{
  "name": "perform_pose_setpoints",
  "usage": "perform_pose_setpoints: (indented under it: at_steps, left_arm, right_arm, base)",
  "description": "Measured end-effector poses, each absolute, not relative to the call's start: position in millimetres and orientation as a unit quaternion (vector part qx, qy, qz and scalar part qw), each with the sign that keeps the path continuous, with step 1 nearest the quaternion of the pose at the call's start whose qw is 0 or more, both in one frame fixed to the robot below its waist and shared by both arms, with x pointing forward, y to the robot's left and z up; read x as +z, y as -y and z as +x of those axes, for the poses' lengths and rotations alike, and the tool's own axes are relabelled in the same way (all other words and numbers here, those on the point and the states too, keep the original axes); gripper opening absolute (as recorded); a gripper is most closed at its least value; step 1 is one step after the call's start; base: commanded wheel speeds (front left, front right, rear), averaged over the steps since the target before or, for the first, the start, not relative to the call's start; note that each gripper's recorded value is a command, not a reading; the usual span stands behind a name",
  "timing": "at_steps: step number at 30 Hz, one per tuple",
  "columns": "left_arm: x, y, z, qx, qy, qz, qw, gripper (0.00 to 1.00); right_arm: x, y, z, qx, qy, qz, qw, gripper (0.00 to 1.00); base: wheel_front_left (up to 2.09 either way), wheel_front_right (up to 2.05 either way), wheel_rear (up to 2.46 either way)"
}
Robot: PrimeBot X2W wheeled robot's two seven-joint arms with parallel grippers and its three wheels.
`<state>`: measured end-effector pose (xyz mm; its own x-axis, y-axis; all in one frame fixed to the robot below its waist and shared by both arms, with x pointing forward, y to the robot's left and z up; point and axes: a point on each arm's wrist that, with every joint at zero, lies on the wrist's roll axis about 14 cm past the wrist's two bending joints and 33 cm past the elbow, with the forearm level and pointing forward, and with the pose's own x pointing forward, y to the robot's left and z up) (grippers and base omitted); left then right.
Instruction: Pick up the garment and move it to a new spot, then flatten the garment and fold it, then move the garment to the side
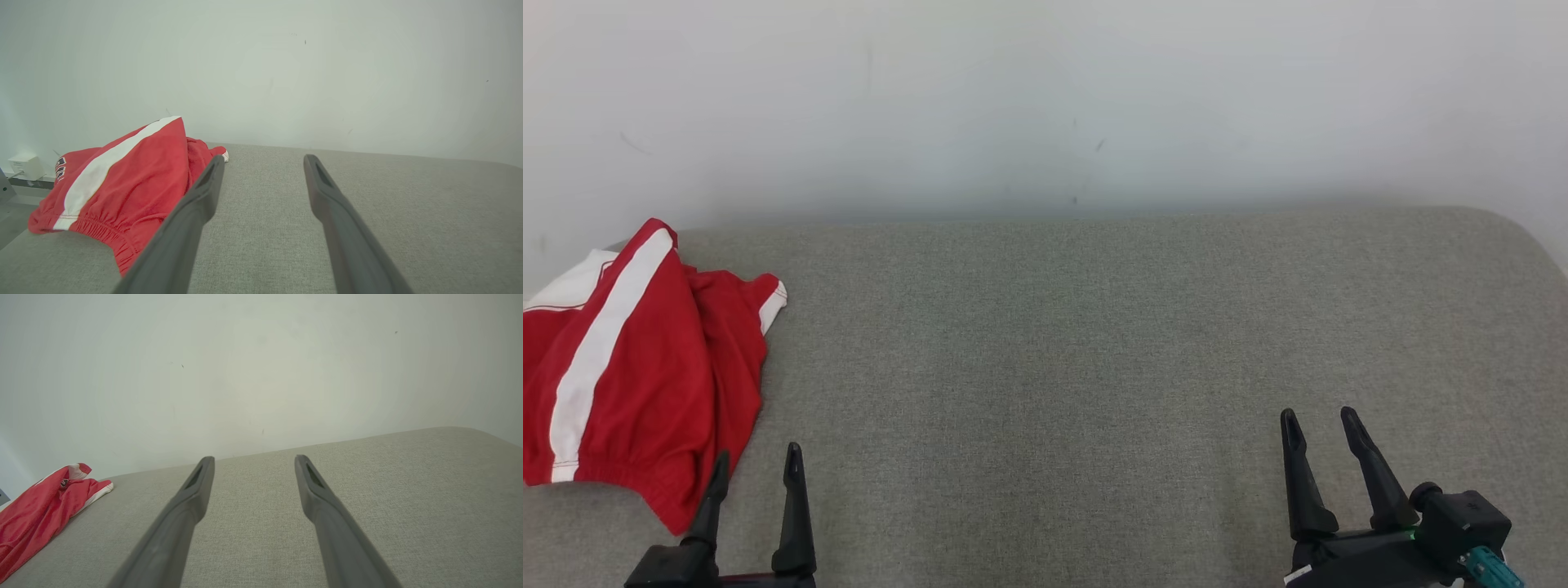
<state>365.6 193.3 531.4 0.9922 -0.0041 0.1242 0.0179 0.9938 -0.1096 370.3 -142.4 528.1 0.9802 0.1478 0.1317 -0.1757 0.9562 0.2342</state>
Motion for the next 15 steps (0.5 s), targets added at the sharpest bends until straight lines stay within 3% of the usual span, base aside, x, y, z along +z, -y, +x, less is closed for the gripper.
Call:
perform_pose_setpoints:
  at_steps: [15]
  left_arm:
    - [537.8,-193.1,360.4,-0.010,0.081,-0.002,0.997,1.00]
  right_arm:
    - [535.2,145.1,368.3,0.082,0.077,0.072,0.991,1.00]
  base:
    - [0.00,0.00,0.00]
